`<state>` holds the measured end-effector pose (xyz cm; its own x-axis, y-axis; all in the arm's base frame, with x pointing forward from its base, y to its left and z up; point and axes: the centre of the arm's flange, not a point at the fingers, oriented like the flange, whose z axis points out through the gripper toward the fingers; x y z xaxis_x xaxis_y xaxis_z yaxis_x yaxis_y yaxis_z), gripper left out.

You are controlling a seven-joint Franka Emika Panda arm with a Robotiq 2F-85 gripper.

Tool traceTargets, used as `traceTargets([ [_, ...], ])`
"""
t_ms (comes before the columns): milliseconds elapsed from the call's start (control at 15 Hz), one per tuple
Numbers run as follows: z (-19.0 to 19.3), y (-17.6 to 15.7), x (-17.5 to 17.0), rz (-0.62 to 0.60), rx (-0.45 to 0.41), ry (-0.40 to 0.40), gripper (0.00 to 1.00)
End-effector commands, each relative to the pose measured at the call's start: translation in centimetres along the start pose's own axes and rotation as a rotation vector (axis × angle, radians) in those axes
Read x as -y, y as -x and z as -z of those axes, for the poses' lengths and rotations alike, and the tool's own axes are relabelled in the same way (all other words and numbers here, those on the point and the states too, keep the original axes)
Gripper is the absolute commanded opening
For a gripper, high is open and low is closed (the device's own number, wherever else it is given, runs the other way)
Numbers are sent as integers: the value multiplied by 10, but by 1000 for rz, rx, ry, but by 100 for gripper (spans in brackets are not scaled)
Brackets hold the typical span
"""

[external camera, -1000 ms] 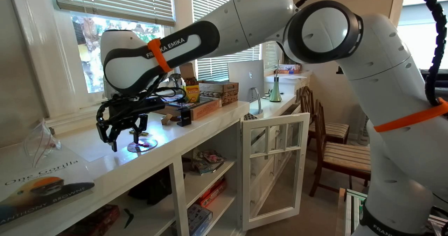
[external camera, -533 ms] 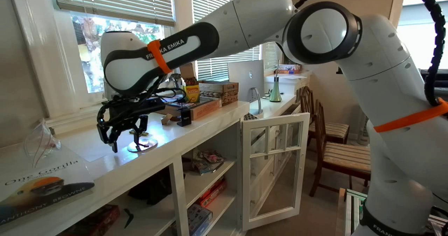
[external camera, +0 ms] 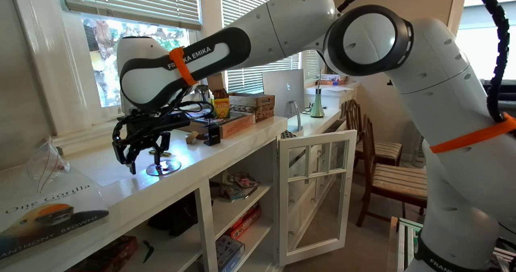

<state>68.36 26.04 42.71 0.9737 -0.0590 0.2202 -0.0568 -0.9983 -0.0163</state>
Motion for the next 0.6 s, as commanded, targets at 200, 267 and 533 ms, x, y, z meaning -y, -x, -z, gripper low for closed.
traceTargets([
  [200, -2, -5, -4, 2, 18, 13, 70],
  [267, -1, -5, -4, 2, 18, 13, 70],
  [533, 0, -3, -5, 3, 19, 15, 70],
])
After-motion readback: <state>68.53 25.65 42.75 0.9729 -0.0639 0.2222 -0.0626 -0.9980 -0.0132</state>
